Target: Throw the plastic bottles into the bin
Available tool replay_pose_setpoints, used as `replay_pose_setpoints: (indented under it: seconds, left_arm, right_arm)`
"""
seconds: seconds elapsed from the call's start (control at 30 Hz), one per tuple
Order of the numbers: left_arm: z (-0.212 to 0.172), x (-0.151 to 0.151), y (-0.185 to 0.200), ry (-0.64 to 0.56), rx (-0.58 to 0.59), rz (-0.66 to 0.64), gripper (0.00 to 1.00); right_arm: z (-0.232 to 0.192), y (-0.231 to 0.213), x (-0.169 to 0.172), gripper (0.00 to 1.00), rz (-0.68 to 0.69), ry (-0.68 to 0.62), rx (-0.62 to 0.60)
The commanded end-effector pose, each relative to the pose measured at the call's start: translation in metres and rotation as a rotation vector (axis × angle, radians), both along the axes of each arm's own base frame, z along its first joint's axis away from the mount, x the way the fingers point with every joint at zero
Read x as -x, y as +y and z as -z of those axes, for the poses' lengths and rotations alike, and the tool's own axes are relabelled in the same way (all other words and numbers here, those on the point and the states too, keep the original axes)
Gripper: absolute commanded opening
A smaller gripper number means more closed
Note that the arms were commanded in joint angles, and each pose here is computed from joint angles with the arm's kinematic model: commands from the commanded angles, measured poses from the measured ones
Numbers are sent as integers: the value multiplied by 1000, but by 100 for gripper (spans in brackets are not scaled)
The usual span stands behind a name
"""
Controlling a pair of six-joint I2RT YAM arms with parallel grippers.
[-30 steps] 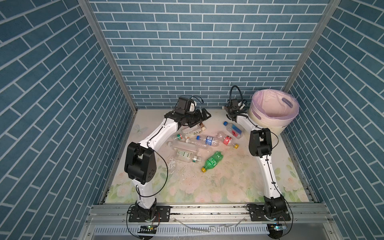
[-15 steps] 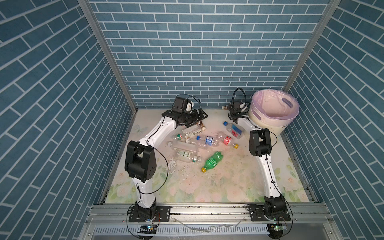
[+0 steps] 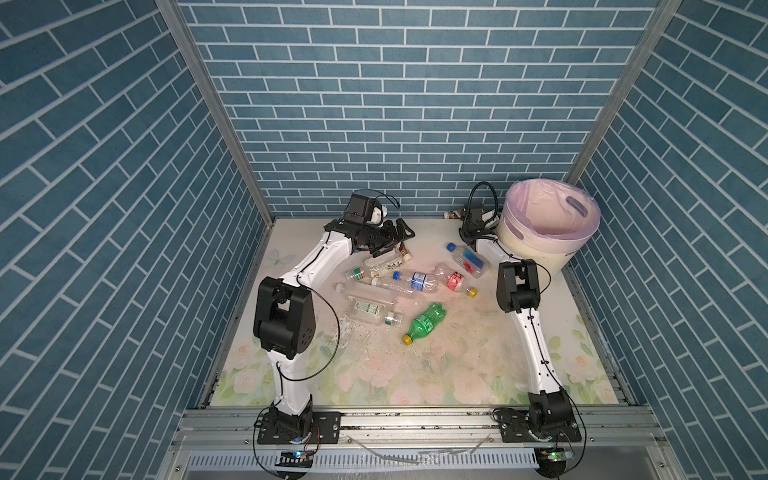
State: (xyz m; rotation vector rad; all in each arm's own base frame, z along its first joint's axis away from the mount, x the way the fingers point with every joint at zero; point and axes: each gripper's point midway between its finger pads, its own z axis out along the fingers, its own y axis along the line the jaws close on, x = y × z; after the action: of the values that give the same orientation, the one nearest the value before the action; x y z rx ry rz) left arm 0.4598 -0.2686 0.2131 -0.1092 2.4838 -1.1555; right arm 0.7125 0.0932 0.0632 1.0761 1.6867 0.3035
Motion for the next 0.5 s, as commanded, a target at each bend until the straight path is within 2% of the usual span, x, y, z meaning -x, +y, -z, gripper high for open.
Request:
replay_pose_setpoints:
  seconds: [0.0,0.27,0.47]
  left_arm:
    - [3,-4,0,12,10,13,99]
    - [7,-5,0,30,12,16,99]
    - [5,-5,0,30,14,17,99]
  right_arm:
    - [16,-16,-7,99,68,-26,-57]
    - [26,-18,-17,99,65,-58,-100]
    - [28,-17,-23,88,53,-100,-122]
